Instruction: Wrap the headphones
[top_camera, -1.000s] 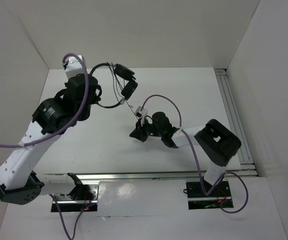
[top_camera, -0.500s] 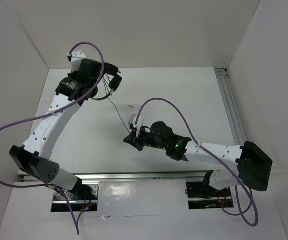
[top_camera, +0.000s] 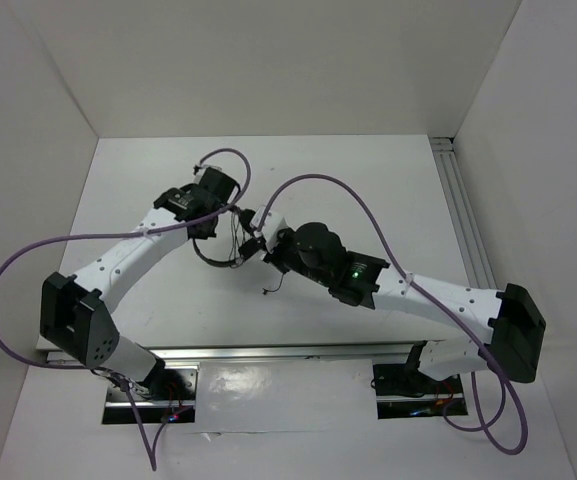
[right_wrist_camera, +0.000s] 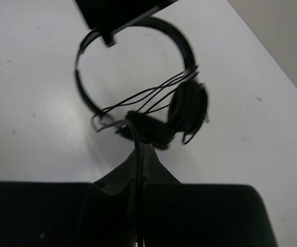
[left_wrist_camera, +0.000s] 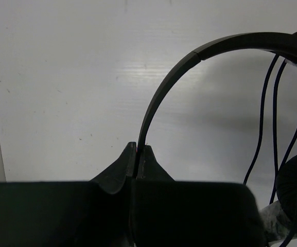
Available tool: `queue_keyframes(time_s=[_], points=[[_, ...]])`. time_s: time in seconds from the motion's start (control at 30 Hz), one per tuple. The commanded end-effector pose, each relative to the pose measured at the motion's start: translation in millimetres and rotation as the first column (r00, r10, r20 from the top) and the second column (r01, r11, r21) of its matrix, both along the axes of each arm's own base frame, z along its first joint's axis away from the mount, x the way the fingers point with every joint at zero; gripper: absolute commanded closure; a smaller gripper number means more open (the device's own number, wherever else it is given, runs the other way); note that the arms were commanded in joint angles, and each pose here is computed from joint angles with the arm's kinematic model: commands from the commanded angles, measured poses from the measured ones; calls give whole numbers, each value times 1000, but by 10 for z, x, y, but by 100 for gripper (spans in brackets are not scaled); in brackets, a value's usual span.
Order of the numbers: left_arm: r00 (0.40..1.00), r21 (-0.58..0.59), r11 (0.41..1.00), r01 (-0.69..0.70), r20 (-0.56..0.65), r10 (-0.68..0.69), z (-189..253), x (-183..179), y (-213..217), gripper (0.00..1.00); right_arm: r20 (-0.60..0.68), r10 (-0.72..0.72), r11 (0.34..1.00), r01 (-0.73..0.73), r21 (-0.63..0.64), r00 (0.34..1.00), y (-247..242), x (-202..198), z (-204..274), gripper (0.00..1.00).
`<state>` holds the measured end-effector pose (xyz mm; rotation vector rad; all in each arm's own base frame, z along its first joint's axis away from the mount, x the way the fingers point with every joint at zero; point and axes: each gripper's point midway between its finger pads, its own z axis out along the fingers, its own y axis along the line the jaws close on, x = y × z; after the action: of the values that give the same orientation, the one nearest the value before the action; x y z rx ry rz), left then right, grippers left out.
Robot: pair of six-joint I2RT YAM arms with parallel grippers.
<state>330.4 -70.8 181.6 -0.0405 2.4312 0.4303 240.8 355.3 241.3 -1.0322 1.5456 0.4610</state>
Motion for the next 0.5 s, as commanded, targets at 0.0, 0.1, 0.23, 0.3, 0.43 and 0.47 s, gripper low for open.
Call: queue_keyframes(time_s=[0.0,0.1,0.23,0.3,0.43,0.47], points=[[985,-61,984,168,37,-166,137,-175,-319,100,117,-119,992,123,-30,986,-206,222,338,100],[976,-30,976,217,13,-217,37,-378,-378,100,143,-156,987,160,-20,977,-306,375,500,100],[947,-22,948,318,58,-316,165,-635,-533,100,165,-243,965,255,-58,956,-475,574,454,100],[936,-25,938,346,85,-342,246,-726,-559,100,178,-284,953,298,-60,942,-577,670,450,99],[906,-20,907,420,62,-418,298,-931,-688,100,190,-329,941,339,-20,925,-739,797,524,95],[892,-16,893,450,51,-449,302,-1017,-722,100,190,-350,933,360,-20,917,-812,860,524,93]])
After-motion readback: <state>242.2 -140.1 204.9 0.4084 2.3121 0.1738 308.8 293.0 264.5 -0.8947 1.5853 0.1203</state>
